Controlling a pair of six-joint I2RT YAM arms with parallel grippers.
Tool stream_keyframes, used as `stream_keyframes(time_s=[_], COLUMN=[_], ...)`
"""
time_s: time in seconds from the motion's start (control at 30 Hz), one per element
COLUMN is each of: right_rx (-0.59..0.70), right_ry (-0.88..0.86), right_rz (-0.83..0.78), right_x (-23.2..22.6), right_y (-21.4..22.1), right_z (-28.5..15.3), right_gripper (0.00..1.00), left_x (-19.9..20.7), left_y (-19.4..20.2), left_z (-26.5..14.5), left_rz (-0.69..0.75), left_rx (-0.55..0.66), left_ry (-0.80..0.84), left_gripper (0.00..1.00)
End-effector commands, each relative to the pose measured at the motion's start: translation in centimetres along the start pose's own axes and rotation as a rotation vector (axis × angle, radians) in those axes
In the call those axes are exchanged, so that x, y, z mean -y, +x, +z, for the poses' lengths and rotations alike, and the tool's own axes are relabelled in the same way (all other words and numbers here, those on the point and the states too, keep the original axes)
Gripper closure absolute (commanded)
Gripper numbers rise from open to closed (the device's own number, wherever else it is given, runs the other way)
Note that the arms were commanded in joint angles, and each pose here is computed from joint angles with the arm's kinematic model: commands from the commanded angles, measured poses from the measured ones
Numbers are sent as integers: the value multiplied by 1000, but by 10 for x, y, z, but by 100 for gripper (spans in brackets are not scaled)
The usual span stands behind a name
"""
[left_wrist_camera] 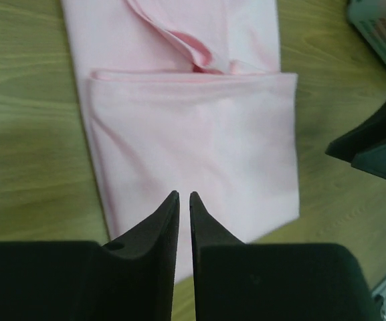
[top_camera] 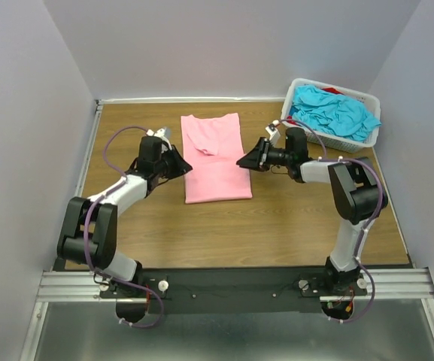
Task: Fold and stack the t-shirts
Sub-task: Fold the tshirt
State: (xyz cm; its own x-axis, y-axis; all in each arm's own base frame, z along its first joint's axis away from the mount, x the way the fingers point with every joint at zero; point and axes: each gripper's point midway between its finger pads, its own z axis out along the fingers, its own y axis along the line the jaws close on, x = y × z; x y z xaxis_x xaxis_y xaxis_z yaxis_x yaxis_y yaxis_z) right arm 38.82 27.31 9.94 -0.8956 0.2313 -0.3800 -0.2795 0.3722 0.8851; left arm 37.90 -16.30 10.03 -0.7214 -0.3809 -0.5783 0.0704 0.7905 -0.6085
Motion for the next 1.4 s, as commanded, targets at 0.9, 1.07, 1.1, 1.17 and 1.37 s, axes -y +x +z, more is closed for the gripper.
stream_keyframes(time_s=[0.9,1.07,1.1,1.17,1.37], right_rx=[-103,-17,-45,-74,-95], right_ry=[462,833,914,980,1031], right_rz=[1,-147,-182,-201,-245], right_x=[40,57,61,67,66], right_y=[75,56,63,67,69], right_z=[-57,-82,-87,-89,-75], right_gripper=[49,46,46,46,46], left_x=[-33,-26,-20,-18,-14], left_y=[53,32,33,30,39], left_z=[-47,-65,-69,-75,-79], left_rz=[66,163,180,198,214], left_rx=[-92,-4,-5,13,6], left_ry=[-295,-385,-384,-402,-407], left_gripper=[69,40,38,32,31])
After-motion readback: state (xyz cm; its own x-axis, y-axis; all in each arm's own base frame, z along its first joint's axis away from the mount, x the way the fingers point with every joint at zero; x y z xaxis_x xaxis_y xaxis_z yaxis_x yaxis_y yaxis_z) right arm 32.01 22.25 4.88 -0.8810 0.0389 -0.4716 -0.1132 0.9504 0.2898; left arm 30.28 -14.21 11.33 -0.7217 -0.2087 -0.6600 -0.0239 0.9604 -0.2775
